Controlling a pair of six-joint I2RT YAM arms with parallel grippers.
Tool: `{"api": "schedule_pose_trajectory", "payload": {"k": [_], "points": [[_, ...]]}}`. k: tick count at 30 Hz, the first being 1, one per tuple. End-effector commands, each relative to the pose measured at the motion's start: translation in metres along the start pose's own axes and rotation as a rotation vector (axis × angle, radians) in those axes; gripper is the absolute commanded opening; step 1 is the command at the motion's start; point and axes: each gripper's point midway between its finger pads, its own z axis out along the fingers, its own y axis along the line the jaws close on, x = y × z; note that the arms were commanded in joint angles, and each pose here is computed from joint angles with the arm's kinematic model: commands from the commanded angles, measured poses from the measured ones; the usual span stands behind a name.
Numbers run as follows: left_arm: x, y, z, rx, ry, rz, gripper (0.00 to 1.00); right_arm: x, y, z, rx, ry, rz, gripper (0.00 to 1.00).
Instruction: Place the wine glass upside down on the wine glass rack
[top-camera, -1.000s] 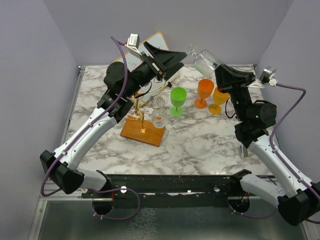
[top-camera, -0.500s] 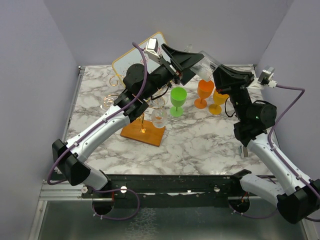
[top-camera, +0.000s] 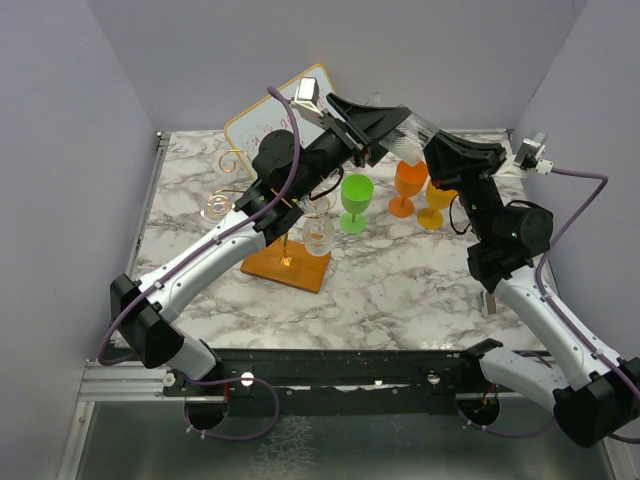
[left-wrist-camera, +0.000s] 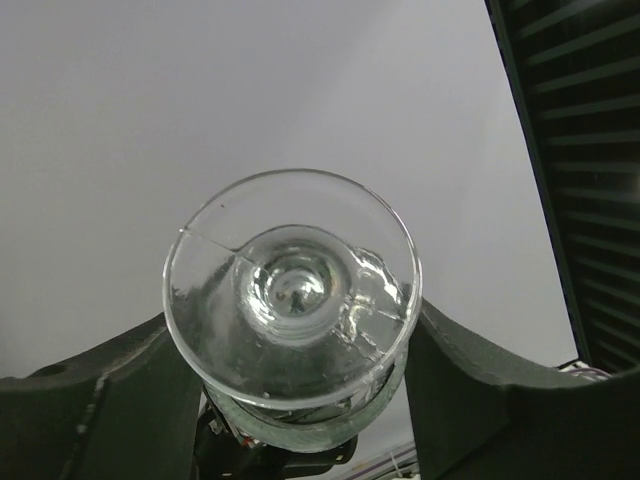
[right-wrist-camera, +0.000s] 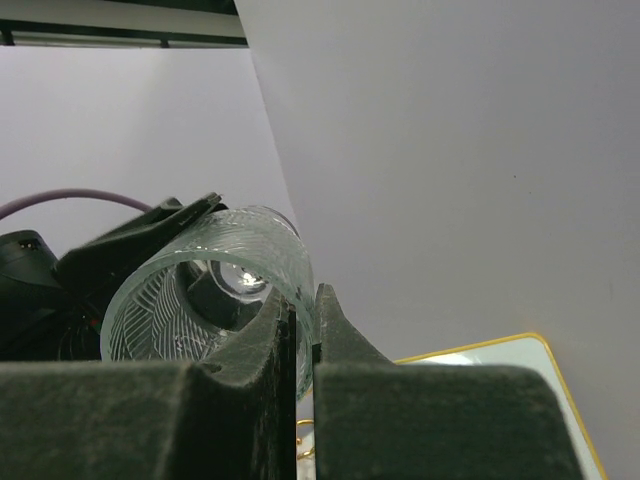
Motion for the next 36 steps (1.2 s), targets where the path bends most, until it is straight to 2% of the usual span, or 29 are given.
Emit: {"api": "schedule_pose_trajectory", "payload": {"k": [1,3,6,13,17,22,25,32,34,36], "points": [[0.000,-0.008,0.001,0.049,-0.011,0.003,0.51,-0.018,0.017,0.003,-0.060,-0.044,0.015,0.01],[-0.001,-0.010,-0.003,0.069,-0.023,0.022,0.44,-0.014,0.017,0.002,-0.058,-0.013,0.027,0.02],[-0.004,-0.014,-0.011,0.090,-0.044,0.085,0.37,-0.008,0.016,-0.001,-0.035,0.035,0.049,0.11],[-0.008,-0.023,-0.024,0.106,-0.069,0.204,0.28,0.001,0.008,-0.021,0.077,0.149,0.101,0.53],[-0.007,-0.023,-0.028,0.106,-0.065,0.245,0.27,0.008,0.012,-0.043,0.121,0.251,0.133,0.68],[-0.004,-0.020,-0.032,0.105,-0.055,0.313,0.27,0.029,0.004,-0.083,0.222,0.432,0.098,0.78],[-0.002,-0.018,-0.035,0.109,-0.041,0.372,0.27,0.032,0.011,-0.099,0.202,0.527,0.053,0.84],[0.017,-0.013,-0.040,0.128,0.073,0.488,0.26,0.023,0.048,-0.099,-0.030,0.696,-0.046,0.90],[0.023,-0.010,-0.038,0.134,0.111,0.496,0.26,0.025,0.047,-0.091,-0.034,0.728,-0.049,1.00],[0.029,-0.007,-0.036,0.138,0.148,0.494,0.25,0.028,0.042,-0.082,-0.024,0.763,-0.048,1.00]]}}
